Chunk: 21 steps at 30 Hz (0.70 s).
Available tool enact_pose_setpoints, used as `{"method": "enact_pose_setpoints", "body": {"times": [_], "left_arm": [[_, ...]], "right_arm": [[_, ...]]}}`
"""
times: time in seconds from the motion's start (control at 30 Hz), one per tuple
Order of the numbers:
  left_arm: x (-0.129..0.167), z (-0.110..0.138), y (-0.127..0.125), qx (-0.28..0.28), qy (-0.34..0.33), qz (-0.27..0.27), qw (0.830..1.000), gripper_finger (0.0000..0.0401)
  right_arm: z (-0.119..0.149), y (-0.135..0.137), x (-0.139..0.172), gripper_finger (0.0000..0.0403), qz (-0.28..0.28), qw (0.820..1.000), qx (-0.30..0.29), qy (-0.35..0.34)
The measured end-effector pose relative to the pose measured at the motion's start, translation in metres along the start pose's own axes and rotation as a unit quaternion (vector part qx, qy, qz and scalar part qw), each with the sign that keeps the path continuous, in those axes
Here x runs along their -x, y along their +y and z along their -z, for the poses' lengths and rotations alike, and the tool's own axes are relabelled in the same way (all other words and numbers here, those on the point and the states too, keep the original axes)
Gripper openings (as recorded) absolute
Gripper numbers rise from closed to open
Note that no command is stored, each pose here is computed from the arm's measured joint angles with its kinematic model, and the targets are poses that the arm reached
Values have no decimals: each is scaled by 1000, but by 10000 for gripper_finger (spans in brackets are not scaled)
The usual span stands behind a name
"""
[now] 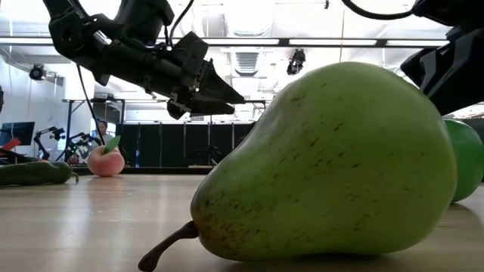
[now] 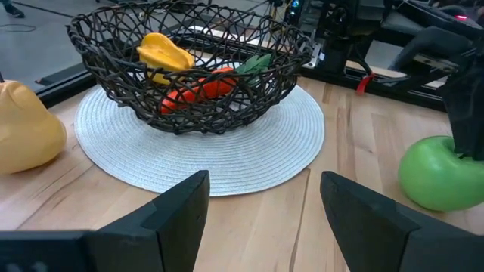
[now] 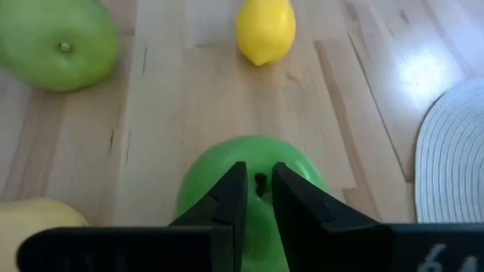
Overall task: Build produce basket
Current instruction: Put the green apple into the black wire basket
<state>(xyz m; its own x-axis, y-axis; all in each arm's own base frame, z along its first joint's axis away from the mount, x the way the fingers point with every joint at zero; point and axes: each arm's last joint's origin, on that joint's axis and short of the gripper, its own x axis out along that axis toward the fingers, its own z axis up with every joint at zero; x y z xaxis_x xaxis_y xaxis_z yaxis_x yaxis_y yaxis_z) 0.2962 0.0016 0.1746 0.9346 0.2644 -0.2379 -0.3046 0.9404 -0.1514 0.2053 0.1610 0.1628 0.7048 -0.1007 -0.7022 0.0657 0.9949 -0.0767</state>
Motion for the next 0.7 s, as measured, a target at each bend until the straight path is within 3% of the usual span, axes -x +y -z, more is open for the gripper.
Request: {"method": "enact_pose_setpoints", "body": {"times": [0.23,0.7], "left_arm": [[0,0,0,0,0,0,1000,237],[0,1,-2,-1,1,3,1000,237]], "right_arm": [[2,1,-7,13,2,1000,3,13],[-18,-16,27,8,9,998,4,-61]]}}
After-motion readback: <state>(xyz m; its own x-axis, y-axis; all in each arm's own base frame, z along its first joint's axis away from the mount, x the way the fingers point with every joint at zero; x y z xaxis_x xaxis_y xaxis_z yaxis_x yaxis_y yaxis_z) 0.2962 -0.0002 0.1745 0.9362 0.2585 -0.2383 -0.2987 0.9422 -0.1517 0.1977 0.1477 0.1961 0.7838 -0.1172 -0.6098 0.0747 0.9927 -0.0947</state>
